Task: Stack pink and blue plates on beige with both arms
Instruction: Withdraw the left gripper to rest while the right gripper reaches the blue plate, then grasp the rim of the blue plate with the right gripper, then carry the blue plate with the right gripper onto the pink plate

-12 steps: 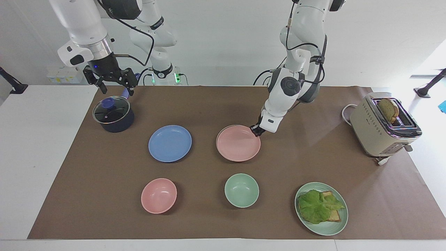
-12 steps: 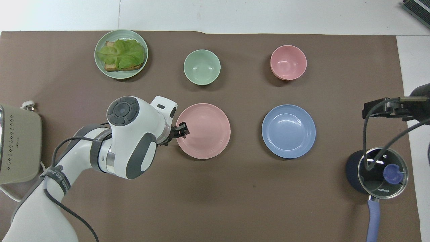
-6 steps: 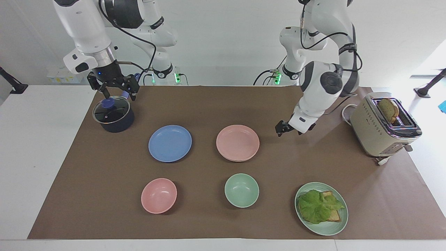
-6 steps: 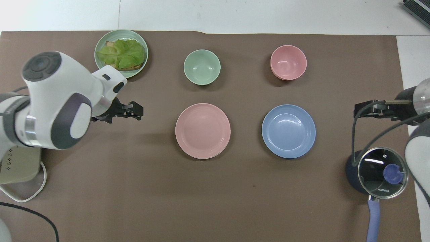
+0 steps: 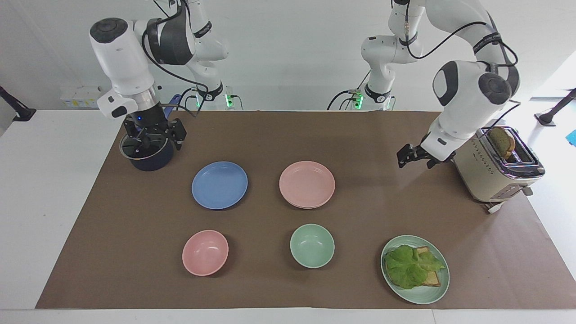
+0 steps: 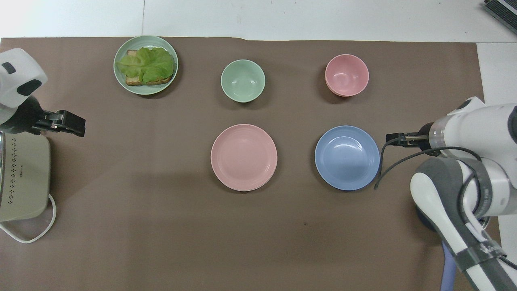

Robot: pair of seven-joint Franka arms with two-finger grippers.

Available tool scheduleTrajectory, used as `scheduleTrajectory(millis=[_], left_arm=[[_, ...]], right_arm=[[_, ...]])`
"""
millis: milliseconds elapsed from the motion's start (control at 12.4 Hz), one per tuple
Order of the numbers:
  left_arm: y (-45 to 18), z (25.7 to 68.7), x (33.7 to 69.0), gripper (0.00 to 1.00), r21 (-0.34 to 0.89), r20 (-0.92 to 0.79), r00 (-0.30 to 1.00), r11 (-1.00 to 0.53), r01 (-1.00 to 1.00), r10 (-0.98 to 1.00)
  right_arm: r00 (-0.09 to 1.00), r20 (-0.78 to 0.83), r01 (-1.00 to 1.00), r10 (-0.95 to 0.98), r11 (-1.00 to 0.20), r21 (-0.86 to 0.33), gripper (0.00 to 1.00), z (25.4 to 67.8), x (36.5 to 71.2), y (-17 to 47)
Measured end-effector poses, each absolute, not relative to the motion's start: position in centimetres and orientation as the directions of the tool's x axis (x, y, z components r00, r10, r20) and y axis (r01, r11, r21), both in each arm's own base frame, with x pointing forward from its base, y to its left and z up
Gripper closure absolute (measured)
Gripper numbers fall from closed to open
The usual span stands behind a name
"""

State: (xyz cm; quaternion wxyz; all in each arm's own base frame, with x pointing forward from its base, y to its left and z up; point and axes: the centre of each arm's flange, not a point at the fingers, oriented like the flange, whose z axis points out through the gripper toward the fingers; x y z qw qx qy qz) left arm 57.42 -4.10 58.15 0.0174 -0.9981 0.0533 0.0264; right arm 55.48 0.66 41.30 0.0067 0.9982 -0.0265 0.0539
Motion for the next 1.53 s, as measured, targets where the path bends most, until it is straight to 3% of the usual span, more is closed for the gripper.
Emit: scheduleTrajectory(millis=[483, 644, 1126, 1207, 1529], left_arm=[[-1.3, 62.2, 56.4, 0.00, -0.039, 0.000, 0.997, -0.997, -0.073, -0.073], [-1.3, 62.2, 56.4, 0.00, -0.039, 0.000, 0.997, -0.996, -0.074, -0.074], [-1.4, 62.2, 56.4, 0.00, -0.039, 0.000, 0.997, -0.996, -0.076, -0.076], [-1.4, 62.2, 56.4, 0.00, -0.039, 0.000, 0.997, -0.996, -0.076, -0.076], [-1.4, 62.2, 56.4, 0.00, -0.039, 0.000, 0.997, -0.996, -0.076, -0.076]], right_arm=[[0.996, 0.058, -0.062, -0.064, -0.998, -0.033, 0.01, 31.1, 55.8, 0.7], [0.996, 0.051, -0.066, -0.069, -0.996, -0.061, 0.04, 30.0, 55.4, 0.7], [0.986, 0.038, -0.155, -0.163, -0.976, -0.154, 0.86, 29.9, 55.3, 0.7], [0.984, 0.042, -0.164, -0.173, -0.972, -0.166, 0.94, 30.2, 55.4, 0.8], [0.984, 0.060, -0.156, -0.169, -0.972, -0.175, 0.95, 32.4, 55.8, 0.9]])
